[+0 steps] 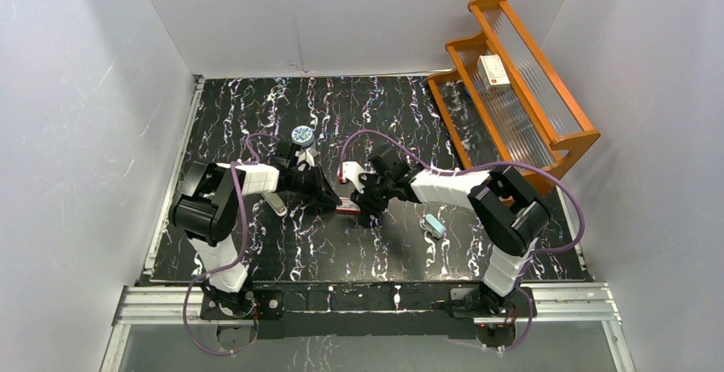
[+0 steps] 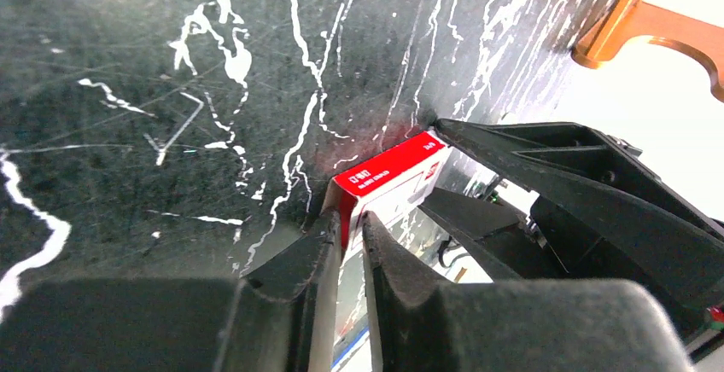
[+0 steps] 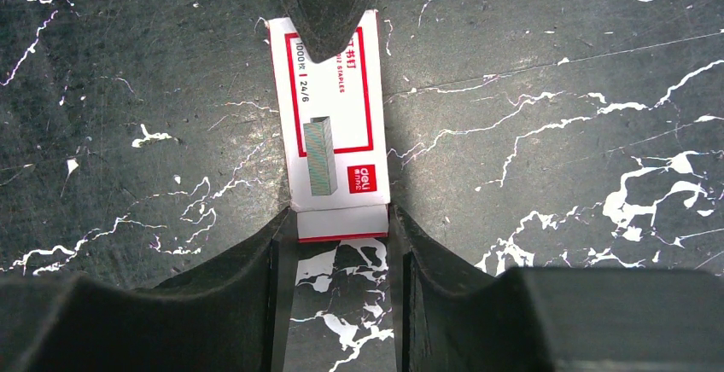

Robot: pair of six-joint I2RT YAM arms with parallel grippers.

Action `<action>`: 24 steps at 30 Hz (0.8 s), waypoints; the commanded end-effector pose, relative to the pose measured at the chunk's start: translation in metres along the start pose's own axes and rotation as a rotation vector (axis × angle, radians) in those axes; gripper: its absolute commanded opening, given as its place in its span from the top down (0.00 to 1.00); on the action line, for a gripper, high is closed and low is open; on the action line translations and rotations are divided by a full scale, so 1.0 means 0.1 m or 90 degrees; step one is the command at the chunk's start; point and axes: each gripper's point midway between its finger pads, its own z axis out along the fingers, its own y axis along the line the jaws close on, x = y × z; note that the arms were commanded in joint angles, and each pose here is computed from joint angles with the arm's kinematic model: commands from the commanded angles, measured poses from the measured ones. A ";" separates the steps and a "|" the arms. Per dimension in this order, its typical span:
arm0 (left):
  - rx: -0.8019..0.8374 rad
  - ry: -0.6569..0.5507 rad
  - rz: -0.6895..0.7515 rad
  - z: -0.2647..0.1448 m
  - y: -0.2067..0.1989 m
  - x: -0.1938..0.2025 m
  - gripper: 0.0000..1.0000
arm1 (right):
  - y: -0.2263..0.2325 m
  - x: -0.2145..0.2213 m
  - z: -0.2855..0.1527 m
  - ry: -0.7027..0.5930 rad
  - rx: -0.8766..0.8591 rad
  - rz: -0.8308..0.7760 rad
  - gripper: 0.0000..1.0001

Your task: Load the staples into the stapler

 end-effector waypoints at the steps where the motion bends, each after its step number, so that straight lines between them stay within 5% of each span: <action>1: 0.011 0.006 0.004 -0.01 -0.03 0.01 0.90 | 0.08 0.14 0.03 0.030 -0.018 -0.002 0.53; 5: -0.019 -0.010 0.019 -0.06 0.00 -0.04 1.00 | 0.07 0.14 0.02 0.029 -0.013 -0.009 0.54; 24: -0.076 -0.011 0.052 -0.57 0.25 -0.31 0.96 | 0.04 0.18 -0.01 0.053 -0.011 -0.020 0.58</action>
